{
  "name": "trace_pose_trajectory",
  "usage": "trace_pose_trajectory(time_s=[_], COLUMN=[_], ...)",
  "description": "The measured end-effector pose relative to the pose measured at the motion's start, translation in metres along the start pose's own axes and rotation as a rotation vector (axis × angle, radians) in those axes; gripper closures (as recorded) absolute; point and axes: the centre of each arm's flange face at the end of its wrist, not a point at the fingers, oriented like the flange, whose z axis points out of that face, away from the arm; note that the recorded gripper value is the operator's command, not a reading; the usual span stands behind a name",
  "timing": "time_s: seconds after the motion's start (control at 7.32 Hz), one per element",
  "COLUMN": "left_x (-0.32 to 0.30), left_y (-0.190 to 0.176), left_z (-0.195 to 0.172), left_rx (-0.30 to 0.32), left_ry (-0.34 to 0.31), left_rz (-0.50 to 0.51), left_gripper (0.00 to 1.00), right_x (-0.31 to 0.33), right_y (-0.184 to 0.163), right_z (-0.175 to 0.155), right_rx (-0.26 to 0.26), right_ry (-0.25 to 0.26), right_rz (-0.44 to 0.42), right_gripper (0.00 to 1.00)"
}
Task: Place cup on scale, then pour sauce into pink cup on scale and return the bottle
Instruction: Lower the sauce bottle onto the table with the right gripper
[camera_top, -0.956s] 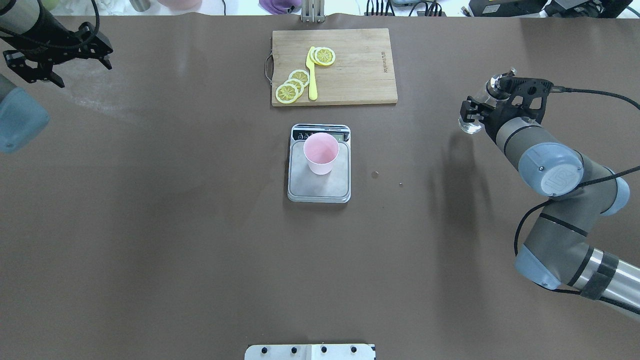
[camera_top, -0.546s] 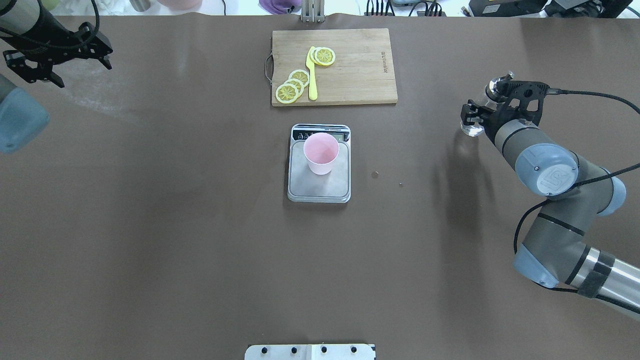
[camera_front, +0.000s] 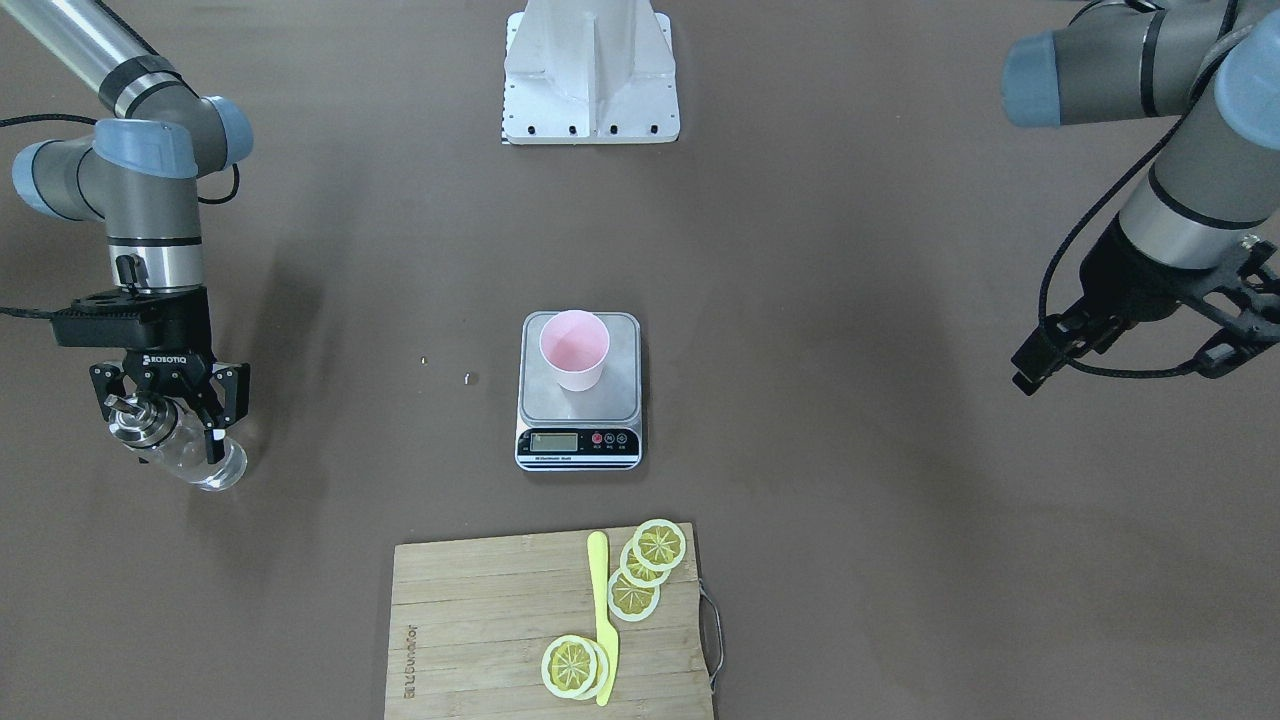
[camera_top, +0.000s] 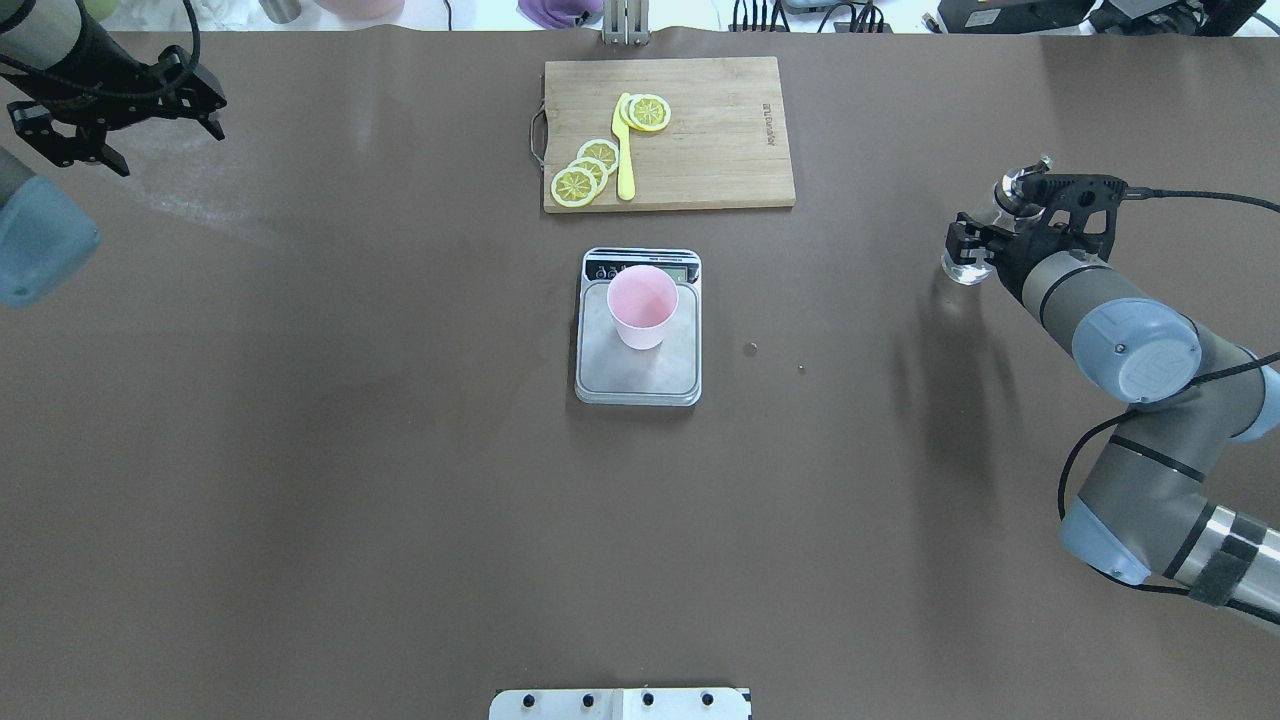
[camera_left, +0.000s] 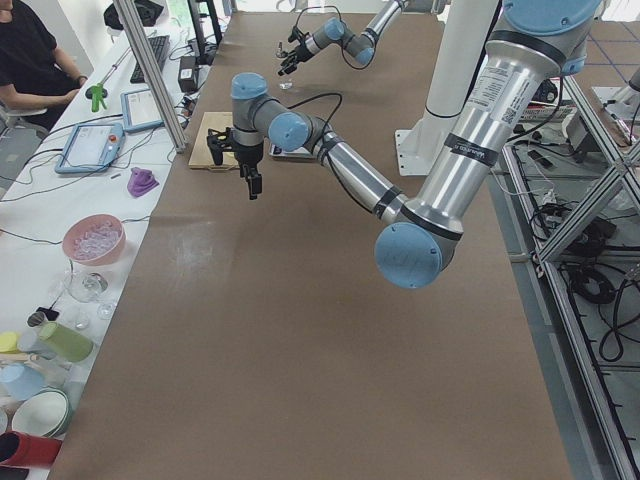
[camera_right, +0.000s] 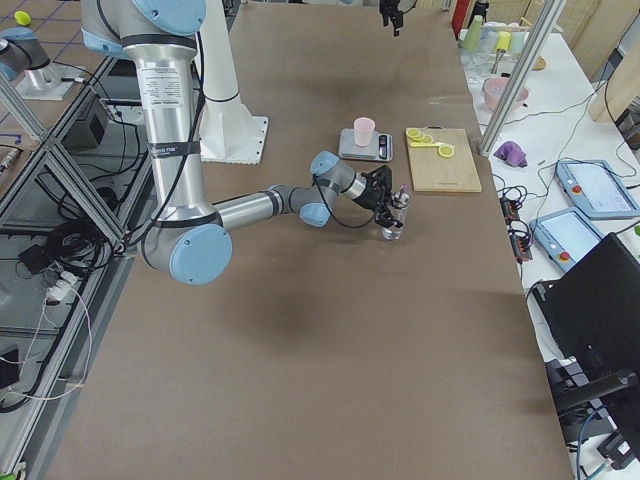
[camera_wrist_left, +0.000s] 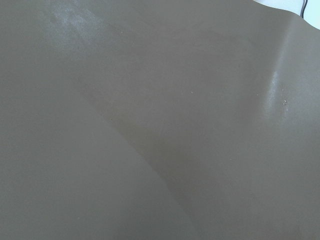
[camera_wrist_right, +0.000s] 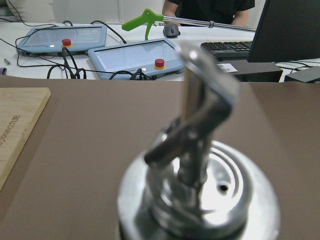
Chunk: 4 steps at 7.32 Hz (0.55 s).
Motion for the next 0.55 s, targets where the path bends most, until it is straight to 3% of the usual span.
trace_pose_trajectory(time_s=[0.14, 0.27, 0.55], left_x=[0.0, 0.0003, 0.0007], left_y=[-0.0001, 0.0, 0.0], left_z=[0.0003, 0.0001, -0.0001], left_rx=[0.0, 0.0, 0.0], left_ry=[0.0, 0.0, 0.001], left_rz=[0.0, 0.0, 0.001], left_gripper=[0.02, 0.02, 0.02], right_x=[0.0025, 0.0031, 0.0049], right_y=[0.0007, 0.0006, 0.0027], right_z=[-0.0007, -0.0008, 0.002], right_rx=[0.001, 0.002, 0.001], right_ry=[-0.005, -0.006, -0.001], right_rz=[-0.001, 0.001, 0.0], right_gripper=[0.95, 0.79, 0.61])
